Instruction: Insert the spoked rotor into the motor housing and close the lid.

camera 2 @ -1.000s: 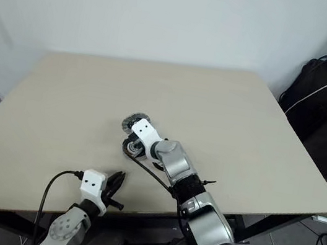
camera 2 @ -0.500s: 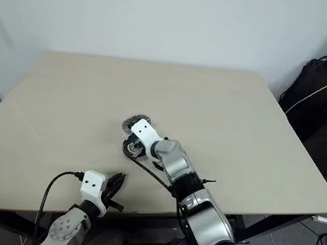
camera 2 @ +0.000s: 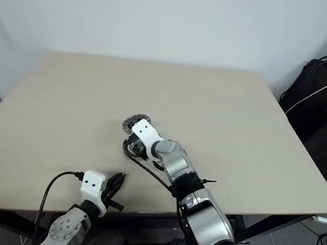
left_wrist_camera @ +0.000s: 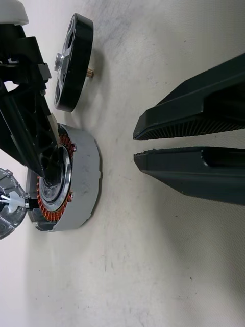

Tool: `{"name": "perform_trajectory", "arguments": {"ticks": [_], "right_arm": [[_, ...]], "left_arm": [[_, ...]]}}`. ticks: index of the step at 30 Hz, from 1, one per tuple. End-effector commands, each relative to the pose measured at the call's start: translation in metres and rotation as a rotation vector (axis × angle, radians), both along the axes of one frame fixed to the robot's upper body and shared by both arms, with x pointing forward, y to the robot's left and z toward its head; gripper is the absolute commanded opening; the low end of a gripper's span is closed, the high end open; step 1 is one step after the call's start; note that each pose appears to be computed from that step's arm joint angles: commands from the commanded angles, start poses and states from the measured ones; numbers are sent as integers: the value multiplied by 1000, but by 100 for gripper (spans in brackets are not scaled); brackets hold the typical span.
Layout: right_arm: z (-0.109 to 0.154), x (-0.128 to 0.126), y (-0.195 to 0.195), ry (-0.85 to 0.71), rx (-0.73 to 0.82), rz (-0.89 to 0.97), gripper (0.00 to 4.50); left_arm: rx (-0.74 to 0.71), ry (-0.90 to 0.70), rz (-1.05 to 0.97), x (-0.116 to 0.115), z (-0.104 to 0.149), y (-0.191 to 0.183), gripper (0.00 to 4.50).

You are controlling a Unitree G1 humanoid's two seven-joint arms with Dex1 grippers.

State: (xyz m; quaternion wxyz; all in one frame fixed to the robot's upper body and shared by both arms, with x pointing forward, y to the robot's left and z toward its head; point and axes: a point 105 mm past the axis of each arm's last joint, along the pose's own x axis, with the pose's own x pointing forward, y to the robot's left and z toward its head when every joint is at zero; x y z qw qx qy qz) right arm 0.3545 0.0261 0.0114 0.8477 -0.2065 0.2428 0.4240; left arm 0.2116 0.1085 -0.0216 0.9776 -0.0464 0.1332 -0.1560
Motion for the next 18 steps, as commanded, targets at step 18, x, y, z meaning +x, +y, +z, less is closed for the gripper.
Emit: {"name": "perform_trajectory", "arguments": {"ticks": [18], "right_arm": [[20, 12, 11, -108, -42, 79, 190]], "left_arm": [[-13, -43, -5, 4, 8, -3, 42]]}}
